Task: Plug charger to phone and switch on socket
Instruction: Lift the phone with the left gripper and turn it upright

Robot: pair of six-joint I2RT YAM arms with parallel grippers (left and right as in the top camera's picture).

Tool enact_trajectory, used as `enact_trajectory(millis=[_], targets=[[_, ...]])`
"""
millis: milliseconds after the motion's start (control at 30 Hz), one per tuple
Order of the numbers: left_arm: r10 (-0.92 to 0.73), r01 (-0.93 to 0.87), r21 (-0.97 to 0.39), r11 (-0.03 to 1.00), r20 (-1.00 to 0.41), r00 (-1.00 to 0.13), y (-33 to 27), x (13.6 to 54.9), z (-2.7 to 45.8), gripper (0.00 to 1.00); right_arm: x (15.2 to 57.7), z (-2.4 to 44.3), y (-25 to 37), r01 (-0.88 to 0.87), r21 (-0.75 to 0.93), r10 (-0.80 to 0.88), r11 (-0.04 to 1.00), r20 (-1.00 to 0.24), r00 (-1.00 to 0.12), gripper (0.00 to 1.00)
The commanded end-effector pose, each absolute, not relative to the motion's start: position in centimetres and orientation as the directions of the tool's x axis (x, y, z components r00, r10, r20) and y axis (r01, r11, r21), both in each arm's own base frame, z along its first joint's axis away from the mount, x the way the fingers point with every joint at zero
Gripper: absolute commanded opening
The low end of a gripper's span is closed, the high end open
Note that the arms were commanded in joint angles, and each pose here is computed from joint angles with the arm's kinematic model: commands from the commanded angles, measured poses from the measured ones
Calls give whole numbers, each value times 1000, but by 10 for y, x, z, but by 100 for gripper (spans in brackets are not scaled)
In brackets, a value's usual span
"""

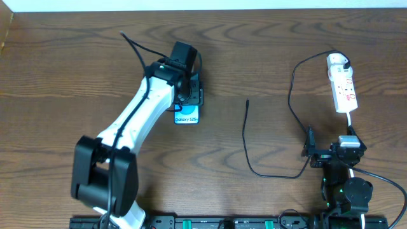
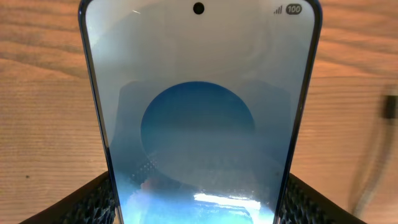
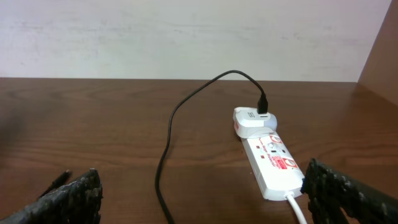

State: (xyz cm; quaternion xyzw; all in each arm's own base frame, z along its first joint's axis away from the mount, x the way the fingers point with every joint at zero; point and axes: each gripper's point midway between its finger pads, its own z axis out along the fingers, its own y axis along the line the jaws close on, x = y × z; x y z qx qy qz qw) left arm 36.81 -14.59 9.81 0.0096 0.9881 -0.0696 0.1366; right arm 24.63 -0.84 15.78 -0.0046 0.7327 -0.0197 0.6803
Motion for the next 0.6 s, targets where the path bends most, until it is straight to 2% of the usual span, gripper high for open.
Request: enact_trajectory(millis=[0,300,433,567], targets=[[-22,57,-230,971,-323,-946,-157,365,133,7,246,157,-10,26,-47,-45,999,-996,-72,99],[-244,-73,-469,880,-316,-917,-168,352,193,7,246,157,-10,26,-47,-45,999,-996,-72,99],[-339,-137,-624,769,-216,-916,-172,345,218,7,246,157,-10,26,-47,-45,999,-996,-73,99],[-378,-203,-775,599,-50,-924,-173,339,244,7,246,157,-10,26,-47,-45,999,-996,-73,99]])
